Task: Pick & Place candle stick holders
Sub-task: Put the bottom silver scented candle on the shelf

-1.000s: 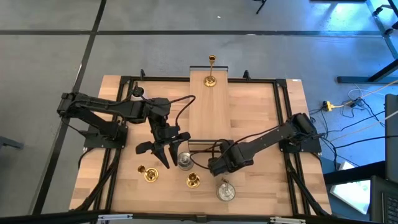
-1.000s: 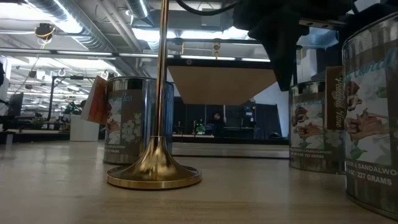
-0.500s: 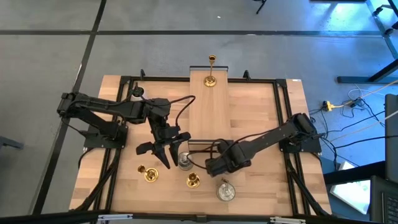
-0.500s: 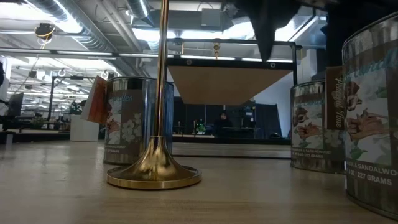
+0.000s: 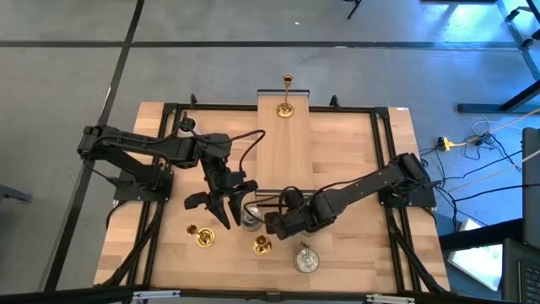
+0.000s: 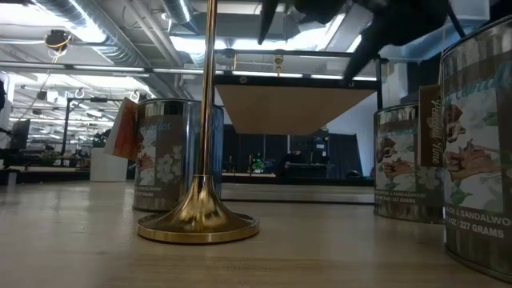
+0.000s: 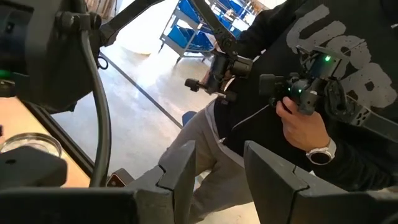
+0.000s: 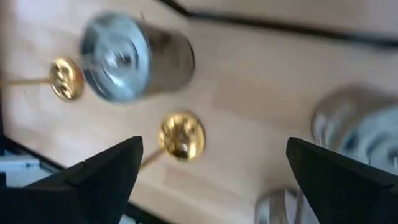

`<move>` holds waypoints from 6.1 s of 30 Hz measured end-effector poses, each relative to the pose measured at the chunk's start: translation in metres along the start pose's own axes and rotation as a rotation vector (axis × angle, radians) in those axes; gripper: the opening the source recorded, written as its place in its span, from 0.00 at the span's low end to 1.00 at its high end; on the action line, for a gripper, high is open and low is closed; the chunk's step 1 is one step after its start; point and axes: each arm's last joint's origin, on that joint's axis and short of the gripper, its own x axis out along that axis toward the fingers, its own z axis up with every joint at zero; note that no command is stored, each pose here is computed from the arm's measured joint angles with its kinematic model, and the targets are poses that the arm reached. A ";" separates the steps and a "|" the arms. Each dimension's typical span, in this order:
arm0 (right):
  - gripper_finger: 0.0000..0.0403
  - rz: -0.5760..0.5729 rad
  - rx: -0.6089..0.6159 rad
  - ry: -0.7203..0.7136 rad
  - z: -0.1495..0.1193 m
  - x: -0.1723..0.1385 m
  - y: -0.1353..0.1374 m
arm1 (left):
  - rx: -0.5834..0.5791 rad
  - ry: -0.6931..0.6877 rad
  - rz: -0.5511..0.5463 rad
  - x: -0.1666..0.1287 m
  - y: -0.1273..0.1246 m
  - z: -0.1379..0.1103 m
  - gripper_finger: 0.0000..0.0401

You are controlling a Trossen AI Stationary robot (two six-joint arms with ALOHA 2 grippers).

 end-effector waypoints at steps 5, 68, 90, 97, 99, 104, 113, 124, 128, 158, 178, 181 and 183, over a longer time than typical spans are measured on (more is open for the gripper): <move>0.99 0.018 -0.081 -0.128 0.003 0.000 0.001 | -0.015 -0.004 0.006 0.000 0.000 0.000 0.33; 0.99 0.094 -0.170 0.336 -0.059 -0.018 -0.002 | -0.018 -0.173 -0.042 -0.035 -0.045 0.028 0.33; 0.99 0.078 -0.170 0.115 -0.079 -0.049 -0.010 | -0.068 -0.187 0.062 -0.032 -0.039 0.023 0.33; 0.99 0.276 -0.228 -0.005 -0.083 -0.051 0.006 | -0.084 -0.192 0.075 -0.032 -0.038 0.022 0.33; 0.99 0.274 -0.239 0.006 -0.081 -0.050 0.007 | -0.090 -0.193 0.074 -0.032 -0.038 0.022 0.33; 0.99 0.266 -0.295 0.062 -0.081 -0.049 0.008 | -0.101 -0.198 0.080 -0.032 -0.038 0.022 0.33; 0.99 -0.090 0.145 0.183 -0.080 -0.047 -0.021 | -0.102 -0.204 0.089 -0.032 -0.038 0.023 0.33; 0.99 -0.199 0.193 0.271 -0.107 -0.005 -0.021 | -0.096 -0.192 0.072 -0.026 -0.041 0.021 0.33; 0.99 -0.254 0.216 0.267 -0.107 -0.001 -0.025 | -0.096 -0.192 0.074 -0.026 -0.041 0.021 0.33; 0.99 -0.303 0.192 0.249 -0.099 0.001 -0.027 | -0.104 -0.193 0.076 -0.026 -0.041 0.021 0.33; 0.99 -0.281 0.125 0.213 -0.106 0.027 -0.025 | -0.109 -0.197 0.087 -0.026 -0.040 0.021 0.33; 0.99 -0.238 0.062 0.219 -0.107 0.027 -0.022 | -0.109 -0.199 0.089 -0.026 -0.040 0.021 0.33; 0.99 -0.216 0.035 0.215 -0.107 0.027 -0.021 | -0.109 -0.199 0.089 -0.026 -0.040 0.021 0.33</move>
